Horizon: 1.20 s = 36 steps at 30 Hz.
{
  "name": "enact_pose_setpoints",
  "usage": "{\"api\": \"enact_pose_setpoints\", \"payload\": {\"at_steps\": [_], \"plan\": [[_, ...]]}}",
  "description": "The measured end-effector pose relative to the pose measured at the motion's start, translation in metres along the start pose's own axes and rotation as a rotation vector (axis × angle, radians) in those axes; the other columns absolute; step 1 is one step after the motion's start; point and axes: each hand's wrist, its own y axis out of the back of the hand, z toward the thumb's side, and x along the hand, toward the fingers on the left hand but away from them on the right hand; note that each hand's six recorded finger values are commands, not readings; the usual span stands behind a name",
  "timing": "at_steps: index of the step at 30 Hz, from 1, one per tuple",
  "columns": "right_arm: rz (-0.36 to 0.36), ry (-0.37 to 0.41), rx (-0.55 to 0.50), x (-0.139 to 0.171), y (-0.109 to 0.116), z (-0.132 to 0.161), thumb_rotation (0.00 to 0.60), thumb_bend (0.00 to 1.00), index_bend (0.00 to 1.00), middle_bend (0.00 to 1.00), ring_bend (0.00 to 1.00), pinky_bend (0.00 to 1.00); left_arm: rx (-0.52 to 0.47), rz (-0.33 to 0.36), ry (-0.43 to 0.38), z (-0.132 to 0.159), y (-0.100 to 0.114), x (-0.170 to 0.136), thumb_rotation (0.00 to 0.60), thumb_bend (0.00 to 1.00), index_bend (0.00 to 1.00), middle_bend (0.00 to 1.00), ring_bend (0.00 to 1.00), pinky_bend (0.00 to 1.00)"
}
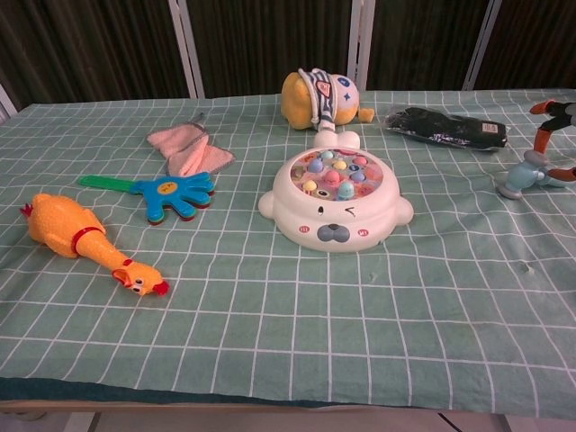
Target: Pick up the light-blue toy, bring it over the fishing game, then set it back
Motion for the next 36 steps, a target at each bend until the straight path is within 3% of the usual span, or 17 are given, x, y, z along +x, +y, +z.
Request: {"api": "enact_pose_setpoints", "payload": {"at_steps": [6, 36], "plan": [[0.011, 0.004, -0.001, -0.003, -0.004, 0.005, 0.6, 0.51, 0.56, 0.03, 0.0, 0.05, -0.036, -0.038, -0.028, 0.001, -0.001, 0.0, 0.6, 0.41, 0.05, 0.03, 0.0, 0.02], [0.025, 0.0, 0.029, -0.008, -0.01, 0.013, 0.6, 0.52, 0.61, 0.04, 0.0, 0.07, -0.039, -0.004, 0.001, -0.006, 0.005, 0.002, 0.6, 0.41, 0.05, 0.03, 0.0, 0.02]]}}
